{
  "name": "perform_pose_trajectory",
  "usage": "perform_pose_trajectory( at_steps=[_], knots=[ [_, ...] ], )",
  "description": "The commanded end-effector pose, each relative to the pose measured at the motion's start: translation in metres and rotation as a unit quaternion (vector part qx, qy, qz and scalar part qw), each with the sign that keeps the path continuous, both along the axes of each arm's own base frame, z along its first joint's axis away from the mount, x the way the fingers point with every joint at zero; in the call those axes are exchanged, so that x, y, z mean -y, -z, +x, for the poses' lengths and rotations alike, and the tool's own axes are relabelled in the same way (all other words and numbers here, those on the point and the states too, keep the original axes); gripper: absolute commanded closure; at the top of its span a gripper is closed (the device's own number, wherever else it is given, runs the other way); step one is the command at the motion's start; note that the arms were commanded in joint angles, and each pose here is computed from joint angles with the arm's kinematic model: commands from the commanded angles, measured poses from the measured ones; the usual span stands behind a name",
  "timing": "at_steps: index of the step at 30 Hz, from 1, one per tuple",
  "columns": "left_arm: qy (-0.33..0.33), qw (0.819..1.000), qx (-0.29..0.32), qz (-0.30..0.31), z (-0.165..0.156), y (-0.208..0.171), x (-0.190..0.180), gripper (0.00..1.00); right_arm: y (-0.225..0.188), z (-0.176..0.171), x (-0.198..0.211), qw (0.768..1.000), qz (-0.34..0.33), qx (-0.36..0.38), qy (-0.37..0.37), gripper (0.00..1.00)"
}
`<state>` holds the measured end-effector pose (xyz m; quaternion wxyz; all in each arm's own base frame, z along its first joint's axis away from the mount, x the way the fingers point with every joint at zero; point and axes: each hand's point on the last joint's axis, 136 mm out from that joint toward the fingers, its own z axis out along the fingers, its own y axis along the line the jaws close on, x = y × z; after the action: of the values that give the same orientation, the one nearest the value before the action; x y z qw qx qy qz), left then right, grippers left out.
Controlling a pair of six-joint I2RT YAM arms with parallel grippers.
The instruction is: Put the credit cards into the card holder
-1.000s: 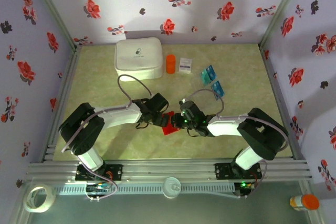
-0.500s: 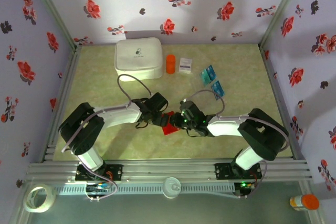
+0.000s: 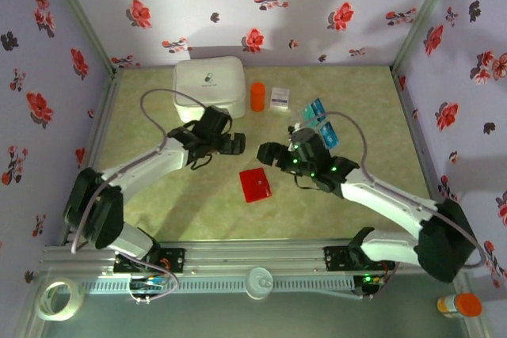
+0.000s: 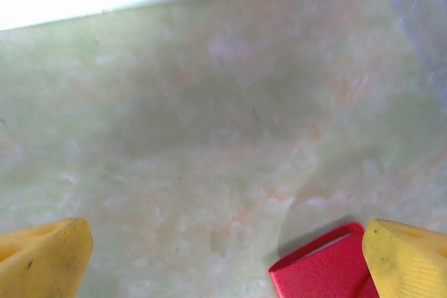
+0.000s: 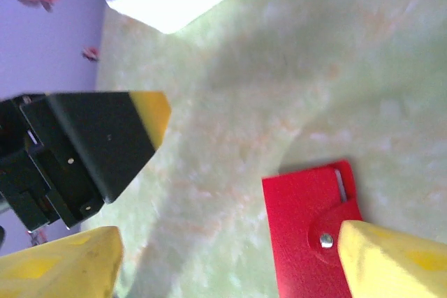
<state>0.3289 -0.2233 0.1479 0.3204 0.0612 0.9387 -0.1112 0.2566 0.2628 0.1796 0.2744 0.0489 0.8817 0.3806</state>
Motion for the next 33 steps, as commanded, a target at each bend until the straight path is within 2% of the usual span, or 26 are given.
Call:
perform_pose_trajectory(
  at_steps=[1, 4, 8, 12, 16, 21, 25, 28, 33],
  knots=[
    [-0.013, 0.999, 0.039, -0.027, 0.008, -0.036, -0.017, 0.00, -0.007, 0.001, 0.032, 0.998, -0.056, 0.011, 0.019, 0.12],
    [-0.046, 0.996, 0.067, -0.043, 0.012, -0.056, -0.041, 0.00, -0.026, 0.007, 0.067, 0.993, -0.095, 0.039, 0.061, 0.02],
    [-0.110, 0.984, 0.139, -0.035, 0.012, -0.077, -0.086, 0.00, -0.048, 0.018, 0.133, 0.968, -0.167, 0.075, 0.169, 0.01],
    [-0.174, 0.957, 0.231, -0.007, 0.009, -0.091, -0.134, 0.00, -0.065, 0.026, 0.227, 0.900, -0.249, 0.107, 0.341, 0.01],
    [-0.241, 0.925, 0.293, 0.031, 0.005, -0.103, -0.187, 0.00, -0.065, 0.033, 0.305, 0.836, -0.292, 0.084, 0.456, 0.01],
    [-0.290, 0.906, 0.290, 0.105, 0.012, -0.093, -0.245, 0.00, -0.053, 0.039, 0.377, 0.747, -0.343, 0.064, 0.566, 0.01],
    [-0.307, 0.896, 0.279, 0.158, 0.018, -0.066, -0.277, 0.00, -0.029, 0.049, 0.406, 0.695, -0.424, 0.045, 0.578, 0.01],
    [-0.300, 0.897, 0.266, 0.187, 0.024, -0.038, -0.285, 0.00, 0.006, 0.057, 0.413, 0.688, -0.463, 0.013, 0.559, 0.01],
    [-0.292, 0.910, 0.242, 0.170, 0.029, 0.010, -0.280, 0.00, 0.057, 0.081, 0.400, 0.733, -0.465, 0.015, 0.496, 0.01]
  ],
)
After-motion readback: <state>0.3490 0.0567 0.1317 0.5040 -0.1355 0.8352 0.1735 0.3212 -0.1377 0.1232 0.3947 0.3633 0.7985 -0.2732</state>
